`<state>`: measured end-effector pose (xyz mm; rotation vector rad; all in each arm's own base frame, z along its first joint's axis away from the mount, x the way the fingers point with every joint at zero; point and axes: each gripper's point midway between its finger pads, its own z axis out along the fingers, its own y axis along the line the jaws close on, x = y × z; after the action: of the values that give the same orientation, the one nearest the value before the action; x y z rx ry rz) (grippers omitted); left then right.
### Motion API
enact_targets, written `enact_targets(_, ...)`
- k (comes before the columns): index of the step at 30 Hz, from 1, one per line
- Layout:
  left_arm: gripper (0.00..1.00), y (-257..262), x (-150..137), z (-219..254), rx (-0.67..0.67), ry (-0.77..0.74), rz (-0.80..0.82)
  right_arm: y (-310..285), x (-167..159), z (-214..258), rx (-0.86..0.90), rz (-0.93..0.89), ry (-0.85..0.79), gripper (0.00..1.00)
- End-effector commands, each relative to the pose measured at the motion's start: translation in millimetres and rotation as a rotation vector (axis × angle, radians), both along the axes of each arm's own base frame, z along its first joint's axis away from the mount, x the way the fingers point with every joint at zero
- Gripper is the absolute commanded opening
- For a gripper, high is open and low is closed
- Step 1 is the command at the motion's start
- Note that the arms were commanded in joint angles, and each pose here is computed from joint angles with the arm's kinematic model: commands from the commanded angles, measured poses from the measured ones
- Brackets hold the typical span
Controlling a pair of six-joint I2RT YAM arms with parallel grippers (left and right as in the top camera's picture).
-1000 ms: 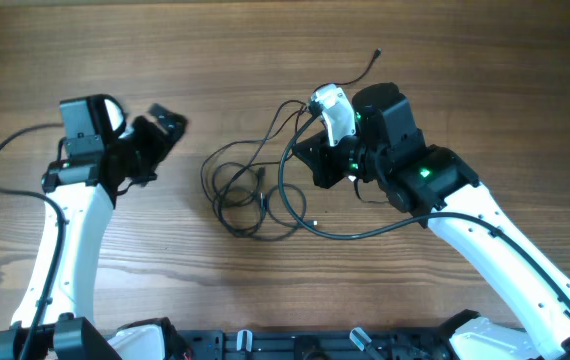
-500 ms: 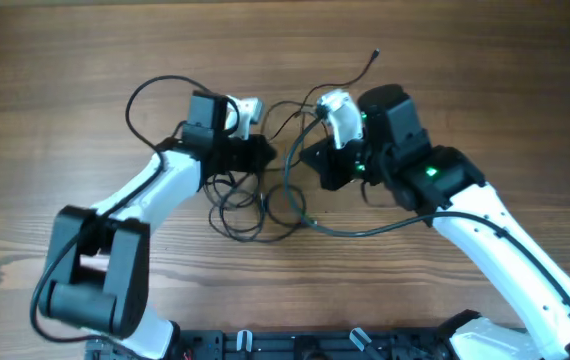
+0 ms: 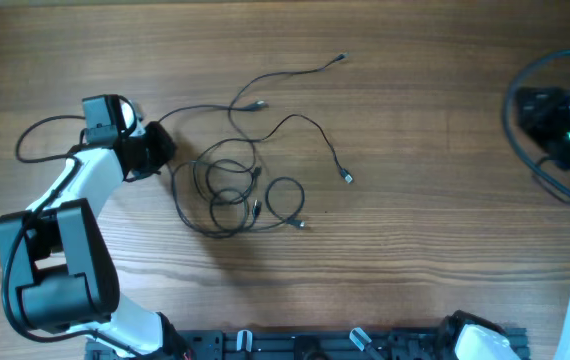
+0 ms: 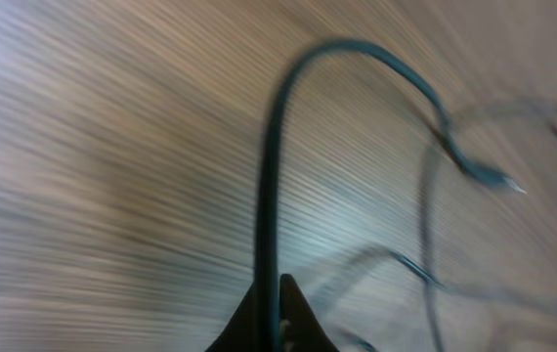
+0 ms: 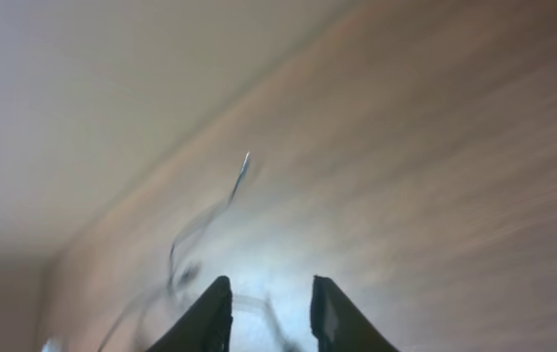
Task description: Untangle cables
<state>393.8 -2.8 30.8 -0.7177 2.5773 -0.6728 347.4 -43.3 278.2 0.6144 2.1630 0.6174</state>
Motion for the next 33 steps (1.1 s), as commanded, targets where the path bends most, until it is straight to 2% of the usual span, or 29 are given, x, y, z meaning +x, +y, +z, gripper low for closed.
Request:
enact_targets(1,0.04,-73.6,-4.0,33.2,-0.279,-0.104,-0.259,70.1,2.3,-39.1,0.184,0.219,0.137,0.80)
enact_targets(4,0.04,-97.0,7.0,58.2,-0.424,-0.150,-0.261,131.7,-1.3,-83.6,0.344,0.288,0.361,0.88)
enact_targets(7,0.04,-102.5,21.0,71.1,-0.486,-0.161,-0.192,180.5,-11.9,-118.3,0.410,0.312,0.551,0.93)
enact_targets(9,0.04,-109.5,27.0,78.6,-0.515,-0.172,-0.175,214.8,-16.2,-145.0,0.427,0.254,0.682,1.00)
enact_targets(16,0.04,-138.4,27.8,84.8,-0.514,-0.198,-0.226,348.3,-26.8,-212.7,0.623,0.046,0.951,1.00)
enact_targets(17,0.04,-141.3,26.9,84.6,-0.513,-0.196,-0.232,365.3,-26.5,-217.4,0.643,0.084,0.943,0.91)
enact_targets(18,0.04,-142.9,26.3,84.6,-0.514,-0.195,-0.236,382.2,-22.8,-219.6,0.659,0.150,0.904,0.62)
enact_targets(19,0.04,-143.1,26.3,84.4,-0.512,-0.195,-0.236,388.4,-18.6,-221.2,0.633,0.226,0.840,0.04)
enact_targets(21,0.04,-134.9,30.5,79.2,-0.466,-0.208,-0.215,383.6,-7.0,-214.8,0.535,0.374,0.684,0.04)
enact_targets(22,0.04,-122.0,32.9,68.0,-0.394,-0.203,-0.182,369.3,3.6,-205.4,0.472,0.421,0.596,0.04)
enact_targets(23,0.04,-93.3,33.5,45.3,-0.254,-0.167,-0.109,329.9,18.2,-189.6,0.388,0.382,0.528,0.04)
enact_targets(24,0.04,-75.9,32.4,34.9,-0.183,-0.146,-0.072,304.3,24.9,-178.1,0.339,0.355,0.490,0.04)
enact_targets(26,0.04,-15.0,32.8,18.7,-0.012,-0.132,0.024,206.3,37.9,-134.2,0.179,0.190,0.372,0.04)
enact_targets(27,0.04,12.0,34.0,20.8,-0.014,-0.138,0.086,142.3,38.3,-105.8,0.088,0.054,0.296,0.04)
enact_targets(29,0.04,50.4,36.8,33.1,-0.043,-0.182,0.161,59.5,26.7,-65.1,-0.002,-0.147,0.190,0.04)
enact_targets(33,0.04,115.5,38.3,90.4,-0.145,-0.411,0.216,-80.3,-30.9,15.2,-0.124,-0.527,-0.041,0.05)
